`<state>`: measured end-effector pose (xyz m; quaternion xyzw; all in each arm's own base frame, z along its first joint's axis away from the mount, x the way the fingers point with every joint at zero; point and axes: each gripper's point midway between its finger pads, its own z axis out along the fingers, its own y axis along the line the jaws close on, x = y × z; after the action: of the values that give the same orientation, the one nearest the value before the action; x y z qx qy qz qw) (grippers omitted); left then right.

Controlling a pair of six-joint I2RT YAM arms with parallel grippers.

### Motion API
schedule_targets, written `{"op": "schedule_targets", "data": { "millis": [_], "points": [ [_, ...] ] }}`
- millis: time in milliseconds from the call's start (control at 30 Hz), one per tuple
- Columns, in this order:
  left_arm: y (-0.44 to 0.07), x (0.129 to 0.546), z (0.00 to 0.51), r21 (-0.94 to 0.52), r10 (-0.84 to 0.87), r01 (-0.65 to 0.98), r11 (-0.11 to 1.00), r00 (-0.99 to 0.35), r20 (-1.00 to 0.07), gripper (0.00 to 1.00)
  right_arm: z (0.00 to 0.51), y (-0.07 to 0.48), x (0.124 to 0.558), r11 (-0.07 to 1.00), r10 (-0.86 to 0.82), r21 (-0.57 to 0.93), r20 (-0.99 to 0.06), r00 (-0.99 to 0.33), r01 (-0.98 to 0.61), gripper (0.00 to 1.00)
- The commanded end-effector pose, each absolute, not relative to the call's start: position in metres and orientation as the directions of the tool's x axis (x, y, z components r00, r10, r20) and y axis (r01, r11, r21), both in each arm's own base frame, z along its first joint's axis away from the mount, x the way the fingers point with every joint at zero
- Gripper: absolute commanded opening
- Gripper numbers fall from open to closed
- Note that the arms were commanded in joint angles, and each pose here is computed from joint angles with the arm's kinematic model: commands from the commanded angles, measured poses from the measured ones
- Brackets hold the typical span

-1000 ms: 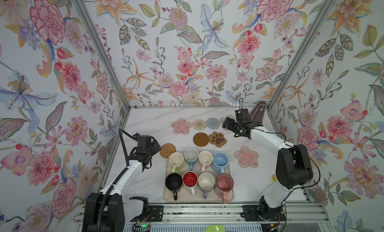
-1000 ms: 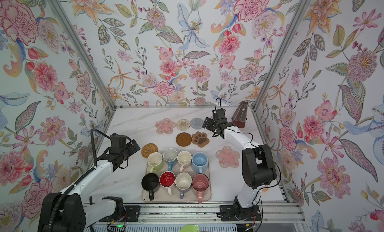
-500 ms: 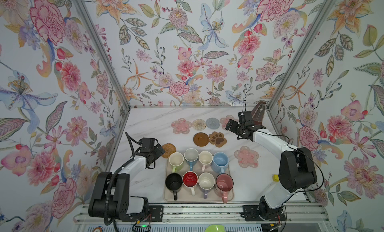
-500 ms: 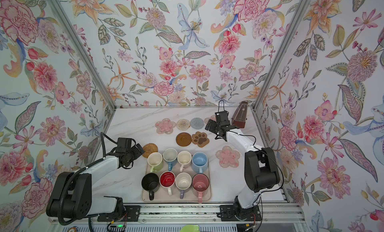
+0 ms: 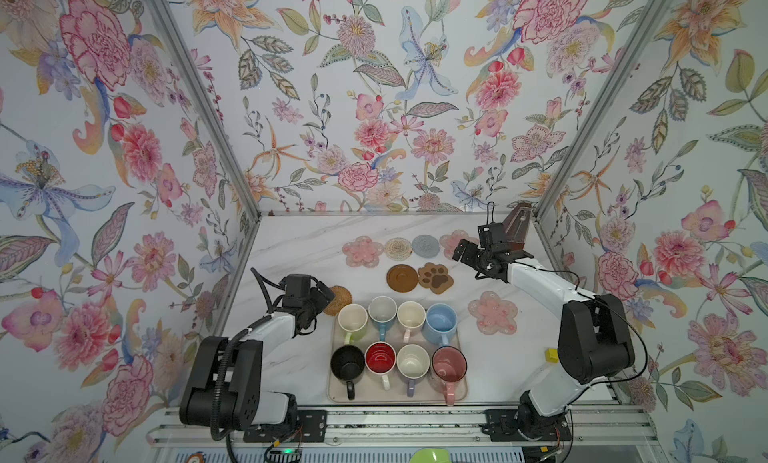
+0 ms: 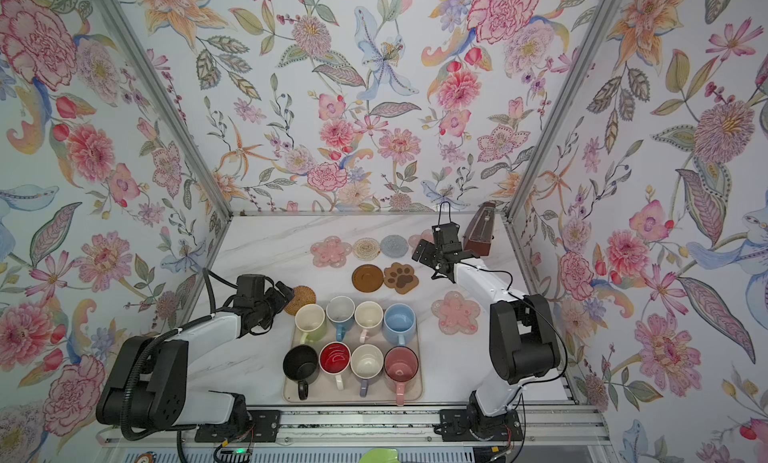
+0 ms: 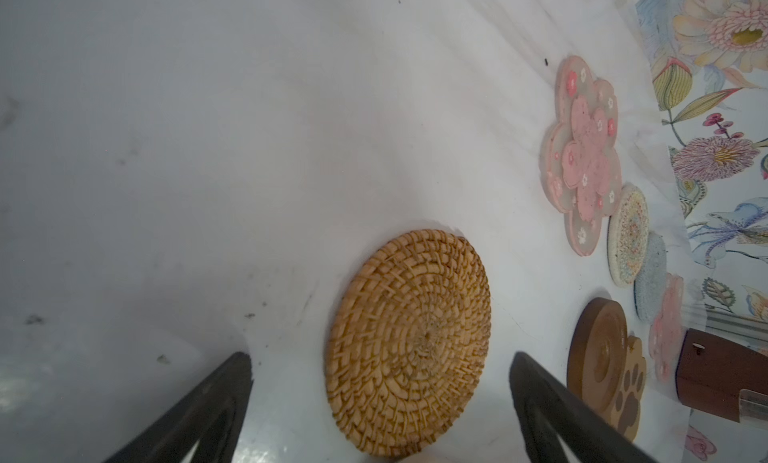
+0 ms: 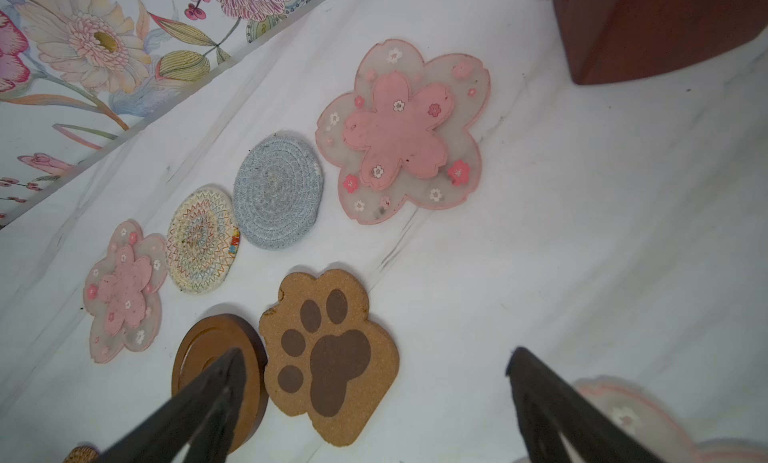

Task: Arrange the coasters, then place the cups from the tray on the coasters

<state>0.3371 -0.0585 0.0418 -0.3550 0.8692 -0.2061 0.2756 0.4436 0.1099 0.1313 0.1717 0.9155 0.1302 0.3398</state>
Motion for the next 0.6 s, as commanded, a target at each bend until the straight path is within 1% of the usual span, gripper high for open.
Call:
{"op": "schedule_targets", "data": {
  "millis": [0,567],
  "points": [
    [-0.072,0.331,0.031,-0.564,-0.735,-0.517,0.644,-0.622,-0.270,0.99,0.140,0.107,0.441,0.908,0.400,0.363,-0.593,-0.699,0.211,0.99],
    [-0.113,0.357,0.038,-0.616,-0.709,-0.455,0.642,-0.659,-0.252,0.99,0.136,0.104,0.438,0.905,0.406,0.366,-0.583,-0.703,0.219,0.99]
  ]
}}
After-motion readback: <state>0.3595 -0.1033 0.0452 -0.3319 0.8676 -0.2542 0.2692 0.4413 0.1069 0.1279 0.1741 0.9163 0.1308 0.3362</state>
